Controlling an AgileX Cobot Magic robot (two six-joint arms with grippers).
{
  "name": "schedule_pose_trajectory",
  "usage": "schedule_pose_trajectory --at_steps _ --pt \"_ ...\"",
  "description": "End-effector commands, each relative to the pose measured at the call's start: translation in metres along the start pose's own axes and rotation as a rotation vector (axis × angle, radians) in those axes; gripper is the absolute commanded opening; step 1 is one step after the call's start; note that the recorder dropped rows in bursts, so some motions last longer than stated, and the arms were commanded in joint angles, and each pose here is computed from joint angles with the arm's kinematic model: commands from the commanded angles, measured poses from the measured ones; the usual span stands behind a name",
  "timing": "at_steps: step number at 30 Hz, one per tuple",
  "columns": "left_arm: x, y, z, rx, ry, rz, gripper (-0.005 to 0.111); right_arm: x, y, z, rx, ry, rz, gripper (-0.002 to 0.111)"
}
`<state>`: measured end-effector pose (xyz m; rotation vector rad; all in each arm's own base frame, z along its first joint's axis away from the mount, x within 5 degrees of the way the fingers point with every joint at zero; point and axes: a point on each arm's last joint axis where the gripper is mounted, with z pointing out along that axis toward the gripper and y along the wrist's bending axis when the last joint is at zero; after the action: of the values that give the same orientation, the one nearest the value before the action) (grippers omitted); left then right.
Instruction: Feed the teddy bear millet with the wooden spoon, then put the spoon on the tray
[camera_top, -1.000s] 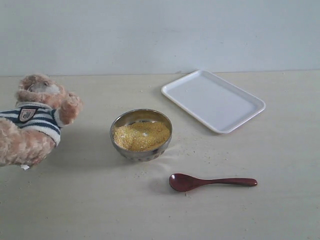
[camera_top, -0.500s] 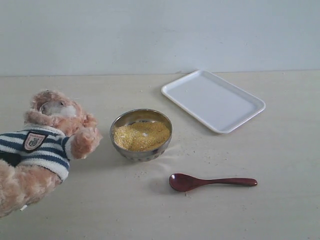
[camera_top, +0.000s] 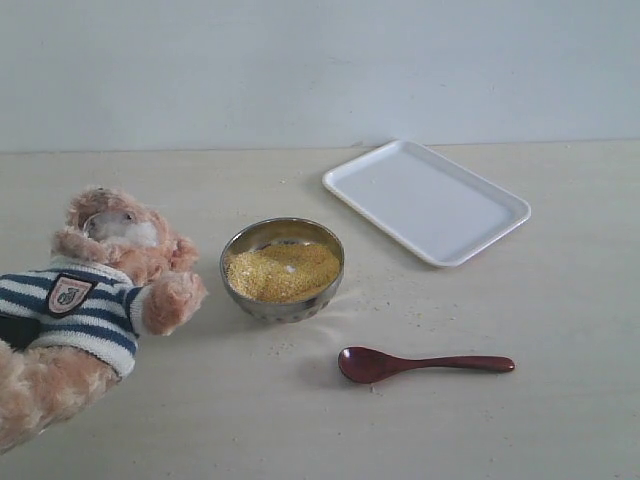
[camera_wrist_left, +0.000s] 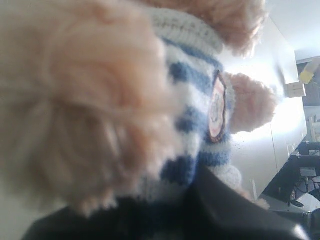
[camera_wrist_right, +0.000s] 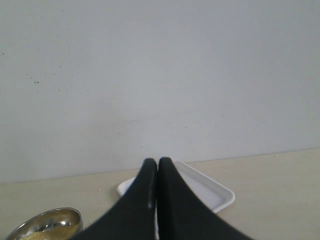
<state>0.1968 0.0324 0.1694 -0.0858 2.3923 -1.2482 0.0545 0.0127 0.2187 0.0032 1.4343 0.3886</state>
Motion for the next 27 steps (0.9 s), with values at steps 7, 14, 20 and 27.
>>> schedule_pose_trajectory --at_steps 7,14,20,27 --pt "0.001 -0.003 -0.001 0.021 -0.003 0.008 0.007 -0.001 0.000 0.000 0.000 -0.017 -0.009 0.000" --pt "0.001 -0.003 -0.001 0.021 -0.003 0.008 0.007 -0.004 0.000 -0.001 -0.003 -0.045 -0.007 0.000" --pt "0.001 -0.003 -0.001 0.021 -0.003 0.008 0.007 -0.011 0.001 -0.001 -0.011 -0.119 -0.004 0.000" --pt "0.001 -0.003 -0.001 0.021 -0.003 0.015 0.007 -0.021 0.002 -0.003 -0.036 -0.237 0.150 0.000"
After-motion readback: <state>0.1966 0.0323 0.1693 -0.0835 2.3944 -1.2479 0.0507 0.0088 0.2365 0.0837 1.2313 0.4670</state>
